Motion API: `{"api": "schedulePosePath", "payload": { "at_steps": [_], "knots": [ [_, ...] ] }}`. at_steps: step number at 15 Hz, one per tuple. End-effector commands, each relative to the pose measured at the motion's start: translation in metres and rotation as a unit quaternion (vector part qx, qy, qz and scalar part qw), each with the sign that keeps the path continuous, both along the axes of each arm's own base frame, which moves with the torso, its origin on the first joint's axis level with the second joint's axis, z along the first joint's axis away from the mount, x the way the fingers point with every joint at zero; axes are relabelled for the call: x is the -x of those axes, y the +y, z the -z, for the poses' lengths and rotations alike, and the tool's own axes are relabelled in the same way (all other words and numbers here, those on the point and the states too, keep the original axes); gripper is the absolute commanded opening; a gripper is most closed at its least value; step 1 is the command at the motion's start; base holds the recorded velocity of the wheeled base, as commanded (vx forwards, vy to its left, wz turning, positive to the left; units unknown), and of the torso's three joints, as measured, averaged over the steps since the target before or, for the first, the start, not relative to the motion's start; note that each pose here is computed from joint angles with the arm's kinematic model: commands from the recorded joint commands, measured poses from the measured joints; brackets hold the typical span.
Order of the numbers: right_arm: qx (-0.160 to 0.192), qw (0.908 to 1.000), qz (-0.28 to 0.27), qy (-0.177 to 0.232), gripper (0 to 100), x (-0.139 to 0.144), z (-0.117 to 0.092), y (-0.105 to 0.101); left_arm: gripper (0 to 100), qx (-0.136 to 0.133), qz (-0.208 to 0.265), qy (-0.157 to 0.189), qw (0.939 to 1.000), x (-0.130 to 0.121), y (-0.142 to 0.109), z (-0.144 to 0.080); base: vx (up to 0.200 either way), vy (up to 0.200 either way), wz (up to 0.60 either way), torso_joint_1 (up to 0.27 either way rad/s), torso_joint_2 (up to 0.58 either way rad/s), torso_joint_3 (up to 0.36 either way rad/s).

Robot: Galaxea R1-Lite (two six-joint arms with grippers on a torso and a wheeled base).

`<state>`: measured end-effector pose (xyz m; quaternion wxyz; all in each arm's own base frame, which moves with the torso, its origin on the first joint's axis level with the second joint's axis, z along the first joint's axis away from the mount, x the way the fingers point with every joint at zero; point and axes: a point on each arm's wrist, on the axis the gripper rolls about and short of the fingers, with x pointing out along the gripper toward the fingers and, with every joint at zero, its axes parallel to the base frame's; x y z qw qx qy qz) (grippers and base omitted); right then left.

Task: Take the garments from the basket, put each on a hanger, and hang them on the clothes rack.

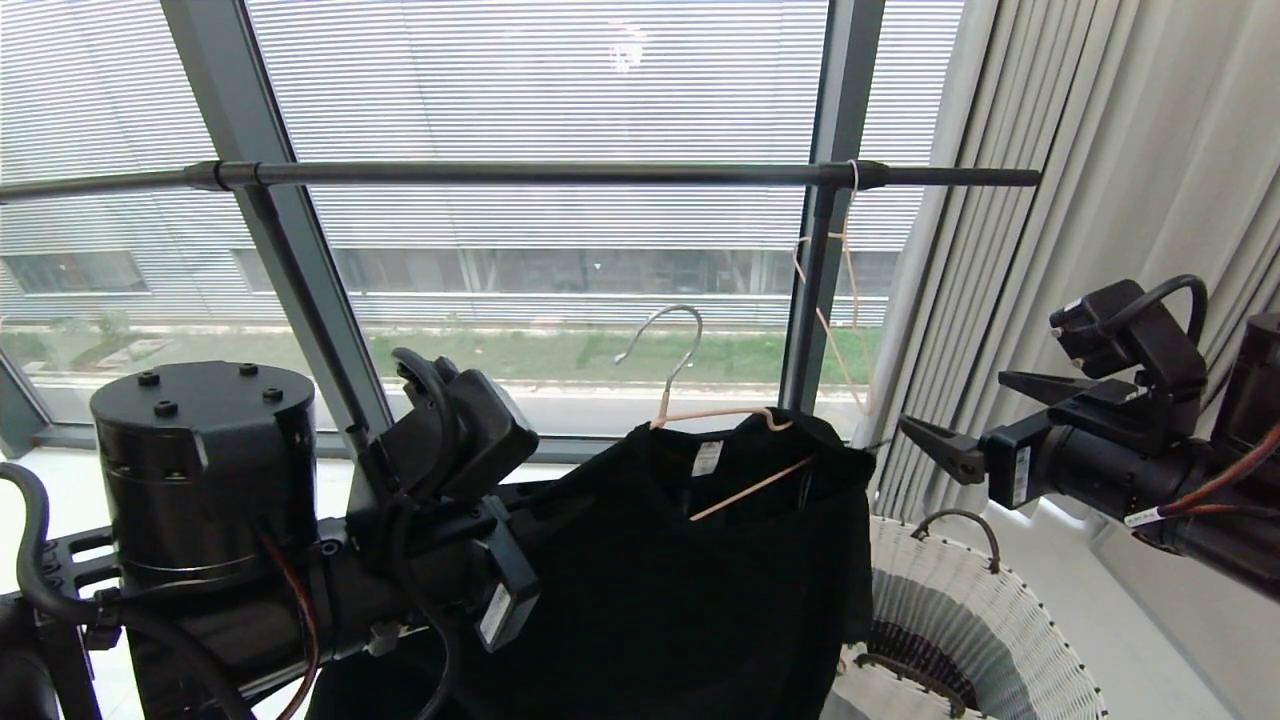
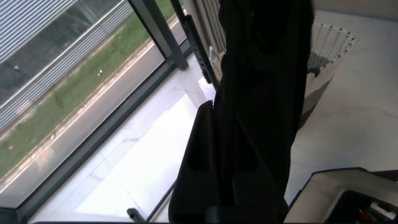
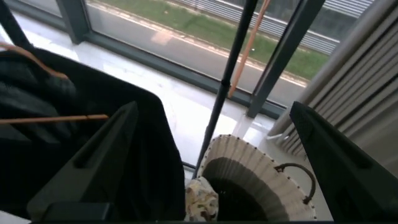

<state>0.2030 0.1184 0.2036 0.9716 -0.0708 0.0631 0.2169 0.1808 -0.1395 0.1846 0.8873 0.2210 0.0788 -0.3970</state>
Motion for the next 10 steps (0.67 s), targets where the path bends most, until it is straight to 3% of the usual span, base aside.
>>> {"api": "schedulePosePath", "payload": {
  "at_steps": [1,6,8,10],
  "knots": [
    [0.008,1.0,0.004,0.005,100,-0.006,0.004,0.0,0,0.003,0.005,-0.003,1.0,0.002,-0.001,-0.002,0.0,0.0,0.0,0.0,0.0,0.0],
    [0.002,0.9962,-0.087,-0.011,100,0.016,-0.013,-0.008,0,0.0,0.026,0.002,0.9997,0.008,-0.009,0.001,0.0,0.0,0.0,0.0,0.0,0.0],
    [0.042,0.9846,-0.17,0.0,100,0.035,-0.016,-0.015,0,0.01,0.06,0.025,0.9978,0.018,-0.026,0.005,0.0,0.0,0.0,0.0,0.0,0.0],
    [0.087,0.9647,-0.249,-0.001,100,0.05,-0.014,-0.02,0,0.009,0.09,0.037,0.9952,0.028,-0.039,0.008,0.0,0.0,0.0,0.0,0.0,0.0]
  ]
}}
